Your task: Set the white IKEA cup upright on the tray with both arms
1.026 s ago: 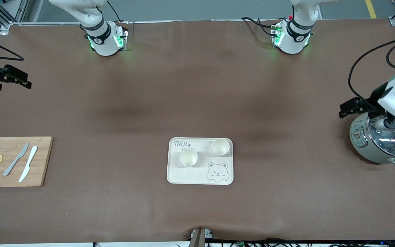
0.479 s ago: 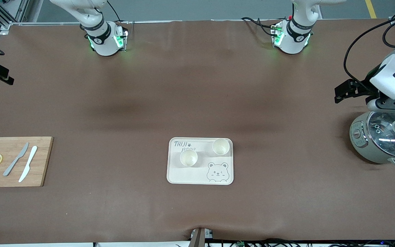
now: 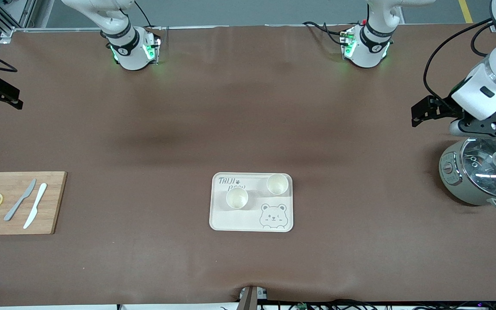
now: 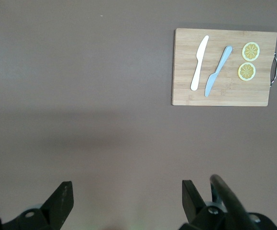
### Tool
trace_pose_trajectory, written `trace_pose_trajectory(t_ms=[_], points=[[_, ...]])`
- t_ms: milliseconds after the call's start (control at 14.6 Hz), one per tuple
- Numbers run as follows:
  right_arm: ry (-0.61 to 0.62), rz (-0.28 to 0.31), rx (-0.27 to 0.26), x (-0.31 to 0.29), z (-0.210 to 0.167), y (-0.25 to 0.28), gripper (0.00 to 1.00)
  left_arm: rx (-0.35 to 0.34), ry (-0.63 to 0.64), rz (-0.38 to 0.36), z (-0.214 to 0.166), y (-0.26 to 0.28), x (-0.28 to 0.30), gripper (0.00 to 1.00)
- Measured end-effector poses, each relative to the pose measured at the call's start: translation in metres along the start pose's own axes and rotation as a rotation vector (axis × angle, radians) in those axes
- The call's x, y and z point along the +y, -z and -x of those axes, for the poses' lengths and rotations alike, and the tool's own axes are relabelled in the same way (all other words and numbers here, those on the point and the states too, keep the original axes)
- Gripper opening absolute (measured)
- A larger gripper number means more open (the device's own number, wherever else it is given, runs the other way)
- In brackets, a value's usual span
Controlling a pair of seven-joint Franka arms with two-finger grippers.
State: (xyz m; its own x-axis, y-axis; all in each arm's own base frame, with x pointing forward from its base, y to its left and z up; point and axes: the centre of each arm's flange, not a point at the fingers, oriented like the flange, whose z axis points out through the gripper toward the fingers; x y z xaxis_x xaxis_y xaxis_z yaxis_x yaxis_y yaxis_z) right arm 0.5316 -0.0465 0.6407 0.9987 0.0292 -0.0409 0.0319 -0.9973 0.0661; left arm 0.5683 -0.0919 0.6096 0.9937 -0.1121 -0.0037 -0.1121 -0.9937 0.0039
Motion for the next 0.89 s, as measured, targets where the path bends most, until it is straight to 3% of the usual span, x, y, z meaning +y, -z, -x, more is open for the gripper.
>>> trace_pose_trajectory(t_ms=[889], points=[[-0.032, -0.008, 0.000, 0.015, 0.002, -0.001, 1.00, -0.016, -0.033, -0.003, 0.013, 0.009, -0.008, 1.00]])
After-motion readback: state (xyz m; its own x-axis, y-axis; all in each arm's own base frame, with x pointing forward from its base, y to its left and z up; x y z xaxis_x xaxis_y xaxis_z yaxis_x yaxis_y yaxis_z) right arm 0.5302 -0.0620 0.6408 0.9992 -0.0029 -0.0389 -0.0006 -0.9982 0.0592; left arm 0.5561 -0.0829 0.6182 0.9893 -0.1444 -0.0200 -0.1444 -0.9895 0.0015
